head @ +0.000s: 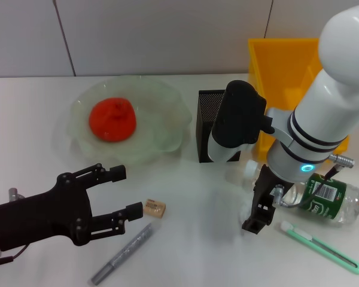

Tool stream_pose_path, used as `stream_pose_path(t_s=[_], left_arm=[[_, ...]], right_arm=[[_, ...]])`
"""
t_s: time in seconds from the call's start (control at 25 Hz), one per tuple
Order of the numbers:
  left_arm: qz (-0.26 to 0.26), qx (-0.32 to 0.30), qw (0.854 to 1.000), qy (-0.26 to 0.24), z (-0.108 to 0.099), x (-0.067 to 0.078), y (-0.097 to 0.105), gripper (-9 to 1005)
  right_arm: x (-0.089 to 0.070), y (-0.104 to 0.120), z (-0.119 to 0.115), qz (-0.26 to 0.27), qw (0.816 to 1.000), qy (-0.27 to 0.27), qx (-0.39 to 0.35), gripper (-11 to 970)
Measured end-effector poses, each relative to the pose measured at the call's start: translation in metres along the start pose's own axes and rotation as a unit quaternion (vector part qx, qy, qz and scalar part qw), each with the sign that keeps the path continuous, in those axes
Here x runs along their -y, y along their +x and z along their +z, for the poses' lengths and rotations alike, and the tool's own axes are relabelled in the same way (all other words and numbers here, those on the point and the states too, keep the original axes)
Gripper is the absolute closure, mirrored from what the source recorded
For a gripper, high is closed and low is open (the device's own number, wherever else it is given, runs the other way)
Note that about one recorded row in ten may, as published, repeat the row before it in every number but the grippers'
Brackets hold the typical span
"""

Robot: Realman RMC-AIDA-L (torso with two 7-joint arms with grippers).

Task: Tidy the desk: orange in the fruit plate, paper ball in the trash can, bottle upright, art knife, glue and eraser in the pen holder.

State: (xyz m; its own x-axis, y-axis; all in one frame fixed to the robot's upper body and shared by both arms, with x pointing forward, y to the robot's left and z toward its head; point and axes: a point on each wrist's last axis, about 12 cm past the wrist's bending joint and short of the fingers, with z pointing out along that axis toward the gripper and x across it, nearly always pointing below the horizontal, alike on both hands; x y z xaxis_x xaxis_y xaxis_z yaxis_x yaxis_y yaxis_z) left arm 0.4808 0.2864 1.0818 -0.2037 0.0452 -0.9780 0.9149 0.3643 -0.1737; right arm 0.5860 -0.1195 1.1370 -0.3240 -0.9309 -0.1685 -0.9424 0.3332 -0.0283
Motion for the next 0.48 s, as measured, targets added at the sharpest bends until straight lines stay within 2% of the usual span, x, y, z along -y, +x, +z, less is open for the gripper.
stream_pose_path(t_s=[0.2, 0.36, 0.48], left_arm=[[-0.004, -0.001, 1.0, -0.001, 0.0, 0.0, 0.002, 188], [0.001, -0.001, 1.0, -0.002, -0.001, 0.001, 0.003, 188], [0.001, -0.001, 1.0, -0.002, -0.001, 0.001, 0.004, 188]], right_arm=[[-0.003, 0.002, -0.013, -0.001, 1.0, -0.005, 0.006, 330], [-0.005, 0.005, -0.045, 0.006, 1.0, -0.001, 0.027, 375], [-0.004, 0.012, -0.07, 0.021, 0.999, 0.034, 0.031, 384]])
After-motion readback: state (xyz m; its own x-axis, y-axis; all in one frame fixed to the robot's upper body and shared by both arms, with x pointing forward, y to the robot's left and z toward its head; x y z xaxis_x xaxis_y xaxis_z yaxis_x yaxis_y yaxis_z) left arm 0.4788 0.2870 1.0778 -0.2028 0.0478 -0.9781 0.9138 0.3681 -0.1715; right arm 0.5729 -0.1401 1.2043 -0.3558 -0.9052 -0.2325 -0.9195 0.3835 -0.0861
